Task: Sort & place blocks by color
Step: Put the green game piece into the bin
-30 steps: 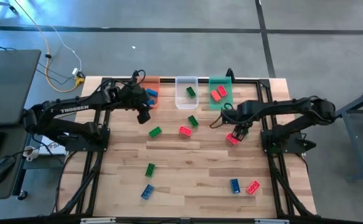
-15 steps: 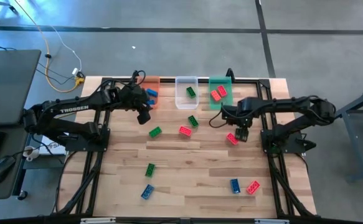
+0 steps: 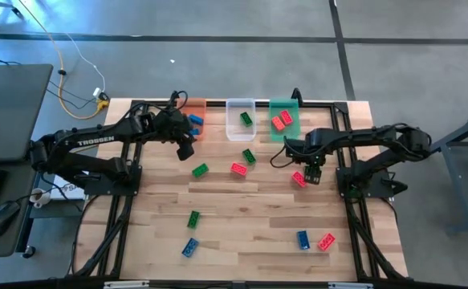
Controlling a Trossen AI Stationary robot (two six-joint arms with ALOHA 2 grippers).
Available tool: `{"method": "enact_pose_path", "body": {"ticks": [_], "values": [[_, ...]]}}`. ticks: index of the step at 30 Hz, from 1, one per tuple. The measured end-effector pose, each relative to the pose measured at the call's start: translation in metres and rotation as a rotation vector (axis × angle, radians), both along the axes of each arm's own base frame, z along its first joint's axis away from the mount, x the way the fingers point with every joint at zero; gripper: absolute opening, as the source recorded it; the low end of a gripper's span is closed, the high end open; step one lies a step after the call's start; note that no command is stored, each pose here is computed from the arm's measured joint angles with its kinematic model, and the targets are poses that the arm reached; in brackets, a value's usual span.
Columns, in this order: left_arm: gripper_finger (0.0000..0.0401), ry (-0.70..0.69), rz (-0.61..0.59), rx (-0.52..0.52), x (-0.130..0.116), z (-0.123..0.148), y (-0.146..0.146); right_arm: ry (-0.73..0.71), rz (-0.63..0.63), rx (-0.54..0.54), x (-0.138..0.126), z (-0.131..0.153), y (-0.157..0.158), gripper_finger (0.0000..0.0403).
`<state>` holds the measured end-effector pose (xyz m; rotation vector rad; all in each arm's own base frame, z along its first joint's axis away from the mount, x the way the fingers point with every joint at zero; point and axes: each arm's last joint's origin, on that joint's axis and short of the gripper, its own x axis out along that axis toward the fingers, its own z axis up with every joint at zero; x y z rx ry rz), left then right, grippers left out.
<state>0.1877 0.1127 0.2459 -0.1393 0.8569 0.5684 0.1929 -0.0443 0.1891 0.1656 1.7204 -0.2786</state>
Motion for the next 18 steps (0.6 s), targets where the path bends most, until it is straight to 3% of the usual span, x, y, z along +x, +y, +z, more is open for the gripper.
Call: {"method": "enact_pose_path", "body": {"ticks": [12, 18], "values": [[0.0207, 0.015, -0.026, 0.017, 0.000, 0.000, 0.000, 0.190, 0.004, 0.019, 0.012, -0.035, -0.004, 0.0252], [0.0207, 0.015, -0.026, 0.017, 0.000, 0.000, 0.000, 0.171, -0.011, 0.021, 0.016, -0.041, -0.011, 0.0252]]}}
